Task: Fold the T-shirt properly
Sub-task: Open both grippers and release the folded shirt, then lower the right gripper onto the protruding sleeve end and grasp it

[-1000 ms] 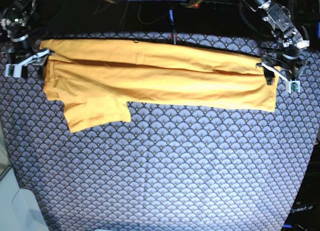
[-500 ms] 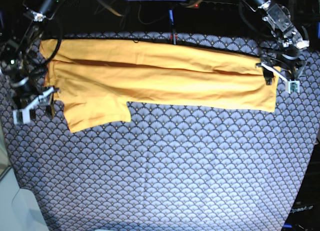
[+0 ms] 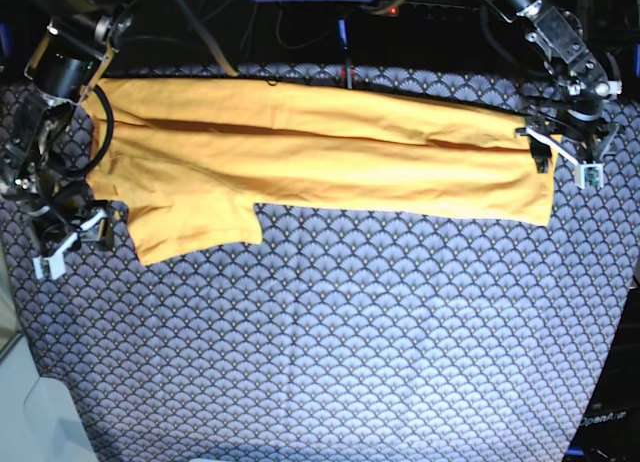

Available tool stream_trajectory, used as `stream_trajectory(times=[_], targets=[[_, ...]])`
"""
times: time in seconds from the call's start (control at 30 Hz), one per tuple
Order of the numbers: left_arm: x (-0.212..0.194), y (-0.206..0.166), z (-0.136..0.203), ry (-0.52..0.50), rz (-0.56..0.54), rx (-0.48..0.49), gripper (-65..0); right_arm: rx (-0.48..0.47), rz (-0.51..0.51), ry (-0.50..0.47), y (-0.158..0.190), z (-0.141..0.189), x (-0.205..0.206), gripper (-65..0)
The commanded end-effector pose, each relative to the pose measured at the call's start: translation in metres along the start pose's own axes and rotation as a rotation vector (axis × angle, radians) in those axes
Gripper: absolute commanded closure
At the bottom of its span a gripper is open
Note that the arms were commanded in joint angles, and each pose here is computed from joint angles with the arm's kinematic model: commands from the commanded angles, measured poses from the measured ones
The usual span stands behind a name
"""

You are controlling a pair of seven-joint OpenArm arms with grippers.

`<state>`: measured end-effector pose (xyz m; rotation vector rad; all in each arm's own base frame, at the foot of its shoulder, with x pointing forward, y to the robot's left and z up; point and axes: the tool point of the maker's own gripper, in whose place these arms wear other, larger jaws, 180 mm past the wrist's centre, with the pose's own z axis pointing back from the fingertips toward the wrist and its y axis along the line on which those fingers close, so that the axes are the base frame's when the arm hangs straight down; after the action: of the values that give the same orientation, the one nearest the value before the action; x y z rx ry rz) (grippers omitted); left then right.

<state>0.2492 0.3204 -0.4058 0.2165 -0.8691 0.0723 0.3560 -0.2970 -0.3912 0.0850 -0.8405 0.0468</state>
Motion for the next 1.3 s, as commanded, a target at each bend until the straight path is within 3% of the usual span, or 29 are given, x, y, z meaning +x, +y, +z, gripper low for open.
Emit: stream_trajectory(times=[0.0, 0.3, 0.63, 1.27], targets=[[0.016, 0.006, 0.002, -0.050, -0.007, 0.013, -42.1, 0.010, 0.029, -0.044, 0.002, 0.001, 0.019, -39.1], [0.018, 0.006, 0.001, -0.056, -0.006, 0.014, -42.1, 0.100, 0.131, 0.017, 0.043, -0.014, 0.007, -39.0], [0.018, 0.005, 0.001, -0.056, -0.005, 0.013, -42.1, 0.140, 0.183, -0.040, 0.062, -0.022, 0.038, -39.0], [0.018, 0.005, 0.001, -0.057, -0.005, 0.013, -42.1, 0.183, 0.082, 0.016, 0.065, -0.045, 0.011, -38.7]])
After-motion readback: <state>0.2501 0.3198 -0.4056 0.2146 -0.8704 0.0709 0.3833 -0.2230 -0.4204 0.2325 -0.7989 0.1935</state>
